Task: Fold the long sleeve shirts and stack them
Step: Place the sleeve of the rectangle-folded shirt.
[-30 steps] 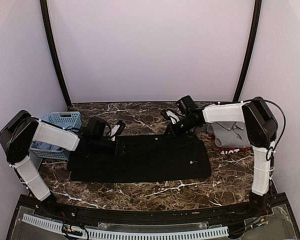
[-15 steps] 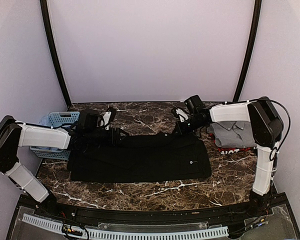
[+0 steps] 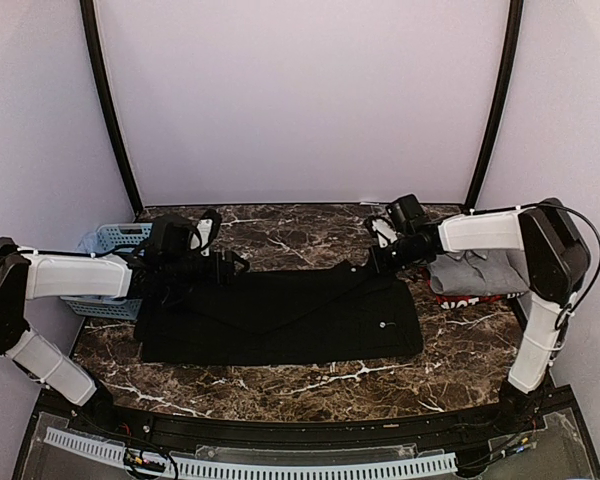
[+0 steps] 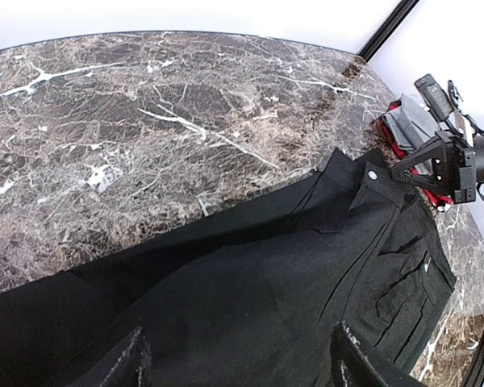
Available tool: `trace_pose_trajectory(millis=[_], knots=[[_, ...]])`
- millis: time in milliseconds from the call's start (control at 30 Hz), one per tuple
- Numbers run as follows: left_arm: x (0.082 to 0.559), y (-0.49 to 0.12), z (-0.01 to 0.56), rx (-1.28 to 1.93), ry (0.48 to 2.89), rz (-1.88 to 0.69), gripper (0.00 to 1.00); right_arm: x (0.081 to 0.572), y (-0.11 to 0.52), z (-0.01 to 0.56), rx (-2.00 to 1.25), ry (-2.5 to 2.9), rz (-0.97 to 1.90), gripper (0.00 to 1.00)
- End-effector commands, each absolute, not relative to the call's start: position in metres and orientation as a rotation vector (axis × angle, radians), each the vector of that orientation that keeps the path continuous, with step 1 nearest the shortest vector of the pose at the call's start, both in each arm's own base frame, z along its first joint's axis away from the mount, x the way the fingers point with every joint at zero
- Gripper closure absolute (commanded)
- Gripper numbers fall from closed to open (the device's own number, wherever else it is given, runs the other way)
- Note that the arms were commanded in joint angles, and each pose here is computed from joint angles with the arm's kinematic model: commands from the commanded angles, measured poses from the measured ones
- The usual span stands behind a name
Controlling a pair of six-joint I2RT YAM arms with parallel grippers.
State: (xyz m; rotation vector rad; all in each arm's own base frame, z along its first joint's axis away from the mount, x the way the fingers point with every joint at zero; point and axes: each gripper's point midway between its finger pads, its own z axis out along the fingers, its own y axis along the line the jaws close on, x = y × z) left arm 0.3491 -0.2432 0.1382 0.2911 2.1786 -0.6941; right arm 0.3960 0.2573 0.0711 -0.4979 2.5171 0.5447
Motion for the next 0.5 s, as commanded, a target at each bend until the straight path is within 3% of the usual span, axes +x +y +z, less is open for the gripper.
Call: trace_pose_trajectory(millis=[0, 467], knots=[[0.346, -0.238, 0.138, 0.306, 2.19, -0.674, 0.25, 0.392, 0.243, 0.083, -0.406, 2.471, 0.51, 1.0], [0.327, -0.245, 0.101, 0.315, 2.308, -0.764, 0.24, 0.382, 0.206, 0.057, -0.322, 2.492, 0.3, 1.0]])
